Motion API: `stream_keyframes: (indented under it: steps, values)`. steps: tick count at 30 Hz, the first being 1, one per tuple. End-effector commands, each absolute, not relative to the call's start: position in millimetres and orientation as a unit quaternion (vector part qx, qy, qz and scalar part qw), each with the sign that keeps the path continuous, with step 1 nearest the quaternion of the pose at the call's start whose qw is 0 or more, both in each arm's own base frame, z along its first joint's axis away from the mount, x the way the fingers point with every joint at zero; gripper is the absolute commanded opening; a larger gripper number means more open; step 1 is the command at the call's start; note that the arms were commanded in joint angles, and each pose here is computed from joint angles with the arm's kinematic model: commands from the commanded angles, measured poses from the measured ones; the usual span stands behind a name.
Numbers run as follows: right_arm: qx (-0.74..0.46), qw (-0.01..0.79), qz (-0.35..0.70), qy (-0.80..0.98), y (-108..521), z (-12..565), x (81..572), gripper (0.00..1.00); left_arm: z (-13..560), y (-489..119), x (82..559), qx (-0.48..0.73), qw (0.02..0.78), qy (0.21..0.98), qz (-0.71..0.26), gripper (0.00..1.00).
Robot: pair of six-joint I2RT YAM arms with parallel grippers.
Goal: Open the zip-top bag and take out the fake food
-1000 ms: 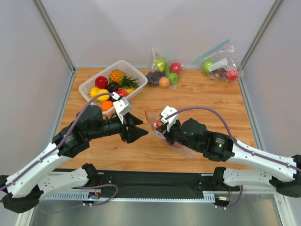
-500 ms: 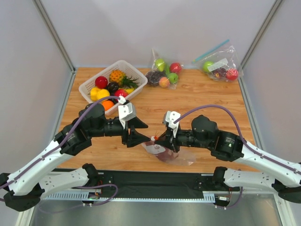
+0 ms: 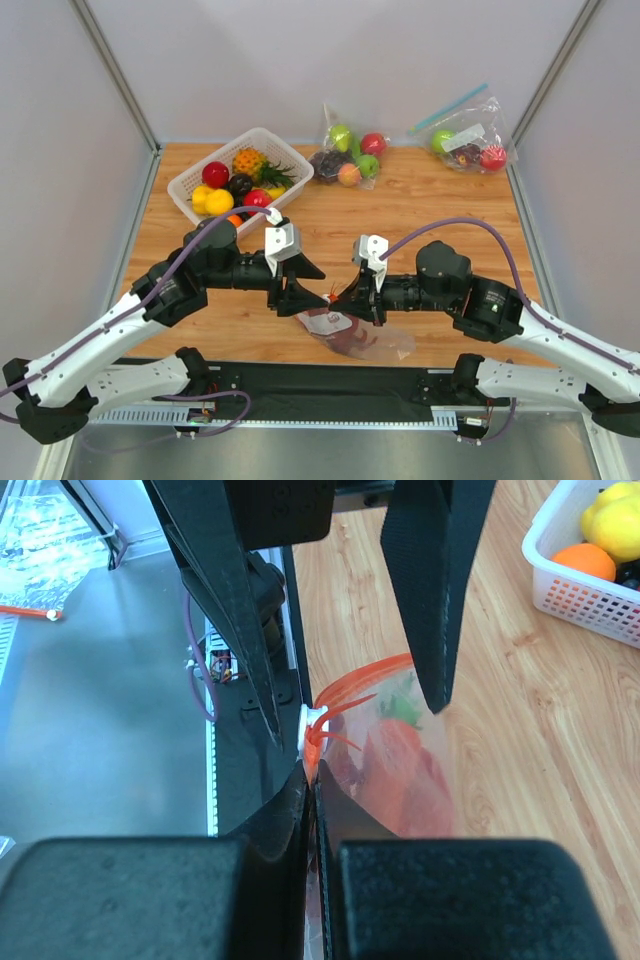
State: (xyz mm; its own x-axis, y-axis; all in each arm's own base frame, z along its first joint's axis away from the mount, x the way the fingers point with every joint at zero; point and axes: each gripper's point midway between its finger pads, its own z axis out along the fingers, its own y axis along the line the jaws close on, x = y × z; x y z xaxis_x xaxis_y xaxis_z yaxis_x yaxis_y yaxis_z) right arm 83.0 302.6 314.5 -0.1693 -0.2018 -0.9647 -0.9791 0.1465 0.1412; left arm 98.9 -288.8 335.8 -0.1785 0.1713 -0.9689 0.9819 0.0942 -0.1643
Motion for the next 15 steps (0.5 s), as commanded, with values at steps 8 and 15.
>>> stream_keyframes:
  steps: [8,15]
  values:
    - [-0.468,0.459,0.477,0.586,308,342,82,0.0,336,-301,97,0.495,0.429,0.578,-0.486,0.6]
    - [-0.467,0.455,0.477,0.589,307,338,83,0.0,335,-301,95,0.496,0.431,0.573,-0.49,0.27]
